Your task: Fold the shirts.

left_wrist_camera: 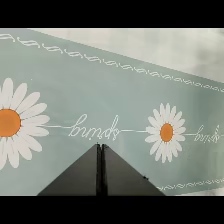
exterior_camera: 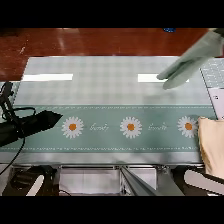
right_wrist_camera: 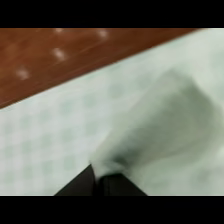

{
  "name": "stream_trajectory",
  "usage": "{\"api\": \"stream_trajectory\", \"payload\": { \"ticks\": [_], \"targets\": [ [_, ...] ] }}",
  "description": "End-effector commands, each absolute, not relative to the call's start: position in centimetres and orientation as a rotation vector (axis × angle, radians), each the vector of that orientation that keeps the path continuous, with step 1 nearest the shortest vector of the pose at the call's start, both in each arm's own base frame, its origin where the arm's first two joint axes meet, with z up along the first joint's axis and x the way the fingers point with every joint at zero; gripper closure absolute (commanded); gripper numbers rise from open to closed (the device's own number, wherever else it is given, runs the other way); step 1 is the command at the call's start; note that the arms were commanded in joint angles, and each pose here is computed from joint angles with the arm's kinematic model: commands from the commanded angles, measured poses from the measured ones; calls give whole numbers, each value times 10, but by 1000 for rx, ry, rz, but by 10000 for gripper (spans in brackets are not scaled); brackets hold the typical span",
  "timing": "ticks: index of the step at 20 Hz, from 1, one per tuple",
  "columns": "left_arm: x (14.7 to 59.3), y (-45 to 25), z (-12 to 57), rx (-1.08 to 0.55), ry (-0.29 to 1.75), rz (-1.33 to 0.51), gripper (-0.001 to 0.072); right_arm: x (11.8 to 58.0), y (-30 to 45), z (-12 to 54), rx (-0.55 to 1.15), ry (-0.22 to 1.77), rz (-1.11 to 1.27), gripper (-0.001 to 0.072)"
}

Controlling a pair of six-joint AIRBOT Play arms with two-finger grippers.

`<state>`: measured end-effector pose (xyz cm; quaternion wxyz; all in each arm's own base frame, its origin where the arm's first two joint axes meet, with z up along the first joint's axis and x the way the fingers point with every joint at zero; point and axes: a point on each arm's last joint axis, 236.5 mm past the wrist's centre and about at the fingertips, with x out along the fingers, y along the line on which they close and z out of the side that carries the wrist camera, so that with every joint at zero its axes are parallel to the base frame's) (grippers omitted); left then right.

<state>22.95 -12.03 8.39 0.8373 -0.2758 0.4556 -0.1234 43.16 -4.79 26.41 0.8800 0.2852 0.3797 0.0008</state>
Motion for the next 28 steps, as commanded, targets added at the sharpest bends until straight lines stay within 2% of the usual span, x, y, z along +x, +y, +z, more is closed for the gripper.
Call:
{"api": "stream_trajectory", "payload": {
  "ticks": [1, 6, 9, 15, 17, 18, 19, 20, 24, 26, 28],
  "targets": [
    [230, -120, 84, -583, 964, -260, 683, 359, -127, 248, 658, 907, -319, 692],
    [230, -120, 84, -560, 957, -272, 682, 252, -171, 239, 676, 1031, -628, 692],
    [235, -119, 87, -530, 925, -287, 682, 196, -183, 230, 704, 1023, -802, 692],
    [241, -118, 92, -537, 892, -284, 682, 68, -189, 168, 747, 1177, -1141, 691],
    [241, -118, 92, -537, 892, -284, 682, 40, -179, 141, 809, 1235, -1212, 691],
    [241, -118, 92, -536, 891, -284, 682, 31, -174, 128, 854, 1234, -1255, 636],
    [241, -118, 92, -537, 890, -284, 683, 24, -169, 118, 892, 1235, -1303, 372],
    [245, -117, 95, -542, 870, -282, 682, 25, -167, 109, 900, 1223, -1304, 300],
    [280, -110, 124, -531, 683, -280, 682, 88, -185, 108, 901, 1043, -1095, 302],
    [298, -110, 147, -478, 592, -306, 683, 166, -189, 131, 944, 837, -831, 303],
    [321, -127, 186, -586, 543, -362, 683, 253, -170, 166, 997, 642, -525, 303]
  ]
}}
